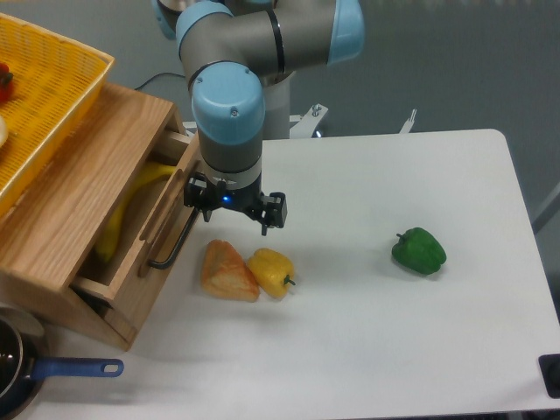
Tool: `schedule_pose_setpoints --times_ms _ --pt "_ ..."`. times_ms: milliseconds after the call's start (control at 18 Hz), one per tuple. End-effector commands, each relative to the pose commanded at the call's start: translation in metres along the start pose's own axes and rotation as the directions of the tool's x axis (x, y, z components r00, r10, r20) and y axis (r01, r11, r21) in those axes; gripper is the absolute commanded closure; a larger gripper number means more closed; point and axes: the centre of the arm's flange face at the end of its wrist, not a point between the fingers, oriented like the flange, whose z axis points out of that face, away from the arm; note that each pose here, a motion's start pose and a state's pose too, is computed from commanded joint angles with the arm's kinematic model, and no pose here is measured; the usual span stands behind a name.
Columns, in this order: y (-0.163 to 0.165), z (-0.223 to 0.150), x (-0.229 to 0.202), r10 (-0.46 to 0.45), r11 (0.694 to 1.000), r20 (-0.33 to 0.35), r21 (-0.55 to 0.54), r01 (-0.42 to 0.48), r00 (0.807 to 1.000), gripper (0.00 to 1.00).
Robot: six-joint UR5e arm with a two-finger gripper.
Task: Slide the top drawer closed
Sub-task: 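Push the drawer front with the gripper into the wooden cabinet, then keep pushing the drawer front until it sits flush with the cabinet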
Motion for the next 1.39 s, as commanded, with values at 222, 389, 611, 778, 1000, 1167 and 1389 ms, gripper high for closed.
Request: schedule_pose_setpoints --times_ms 222,389,611,778,1000,1167,1389 --pt "0.001 0.0 0.004 0.004 1.0 -0.005 -0.01 -0.004 1.0 0.0" --pt "0.003 -0.004 0.01 0.012 1.0 -0.005 -0.01 -0.012 1.0 0.0" --pt "0.003 -0.004 0.018 0.02 1.0 -0.01 -0.02 -0.02 1.0 0.0" --pt "0.002 -0.005 0.018 0.014 1.0 -0.009 -0.018 -0.014 1.0 0.0" --pt "0.003 -0.004 0.019 0.012 1.0 -0.01 -0.019 -0.013 1.0 0.0" --pt "0.002 -0.003 0.02 0.002 1.0 -0.01 -0.021 -0.002 1.0 0.0" --pt "0.001 -0.002 0.028 0.014 1.0 -0.011 -0.023 -0.014 1.0 0.0"
